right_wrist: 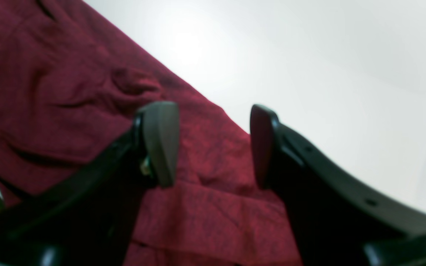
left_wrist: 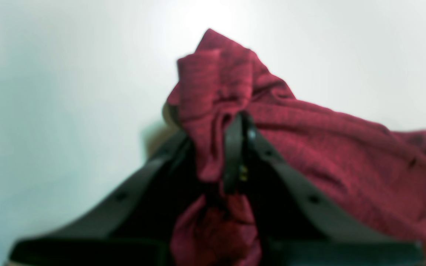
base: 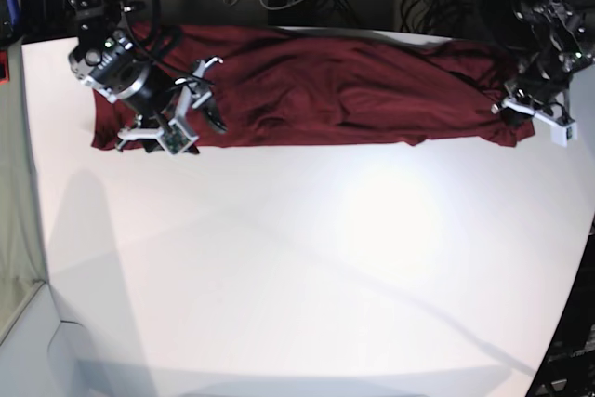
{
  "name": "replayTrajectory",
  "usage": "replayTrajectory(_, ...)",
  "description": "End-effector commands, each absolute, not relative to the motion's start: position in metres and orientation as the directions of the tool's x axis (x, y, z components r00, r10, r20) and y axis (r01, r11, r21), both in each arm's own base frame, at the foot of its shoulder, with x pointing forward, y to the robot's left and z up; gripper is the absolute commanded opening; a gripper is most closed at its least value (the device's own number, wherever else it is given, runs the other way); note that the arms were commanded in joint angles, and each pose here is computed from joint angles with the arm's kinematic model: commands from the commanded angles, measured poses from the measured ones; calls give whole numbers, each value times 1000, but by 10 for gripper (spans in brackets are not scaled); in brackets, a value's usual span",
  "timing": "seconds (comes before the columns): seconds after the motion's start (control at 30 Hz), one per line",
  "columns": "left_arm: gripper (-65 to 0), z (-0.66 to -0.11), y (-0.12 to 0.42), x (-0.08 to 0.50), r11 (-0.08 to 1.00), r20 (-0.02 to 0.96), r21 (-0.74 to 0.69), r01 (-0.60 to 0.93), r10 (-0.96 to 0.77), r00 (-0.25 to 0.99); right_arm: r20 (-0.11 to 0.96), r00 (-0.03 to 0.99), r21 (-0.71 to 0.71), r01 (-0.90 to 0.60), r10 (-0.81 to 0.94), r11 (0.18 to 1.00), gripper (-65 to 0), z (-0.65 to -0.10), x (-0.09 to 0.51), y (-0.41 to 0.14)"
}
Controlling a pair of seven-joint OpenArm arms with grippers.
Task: Layout the t-shirt on the table in an organized manner, then fold the t-shirt properly
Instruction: 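Pull the grasped shirt end with the left gripper, straightening the strip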
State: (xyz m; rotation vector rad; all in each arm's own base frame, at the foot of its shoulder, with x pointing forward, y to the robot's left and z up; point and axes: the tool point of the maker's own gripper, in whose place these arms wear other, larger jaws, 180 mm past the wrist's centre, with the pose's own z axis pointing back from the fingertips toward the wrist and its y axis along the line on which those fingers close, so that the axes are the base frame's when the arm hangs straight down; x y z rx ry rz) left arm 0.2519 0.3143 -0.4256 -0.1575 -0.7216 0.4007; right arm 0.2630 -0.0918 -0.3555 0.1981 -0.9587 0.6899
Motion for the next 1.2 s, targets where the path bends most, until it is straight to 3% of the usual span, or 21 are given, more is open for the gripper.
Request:
replayTrajectory(0.0, -648, -413, 321, 264, 918, 641, -266, -295, 397, 657, 830, 344, -151, -618, 438, 772, -332, -344, 269, -90)
replayTrajectory(0.3, -648, -389, 334, 306, 945, 696, -157, -287, 312, 647, 829, 344, -154, -616, 441, 772, -332, -343, 269, -92)
replayTrajectory(0.83, -648, -347, 346, 312, 959, 769, -86, -269, 236, 594, 839, 372, -107, -603, 397, 791, -332, -348, 262, -83)
replayTrajectory(1.17, -648, -322, 318, 285, 972, 788, -7, -236, 151, 597, 841, 370, -106, -602, 394, 792, -332, -347, 263, -82)
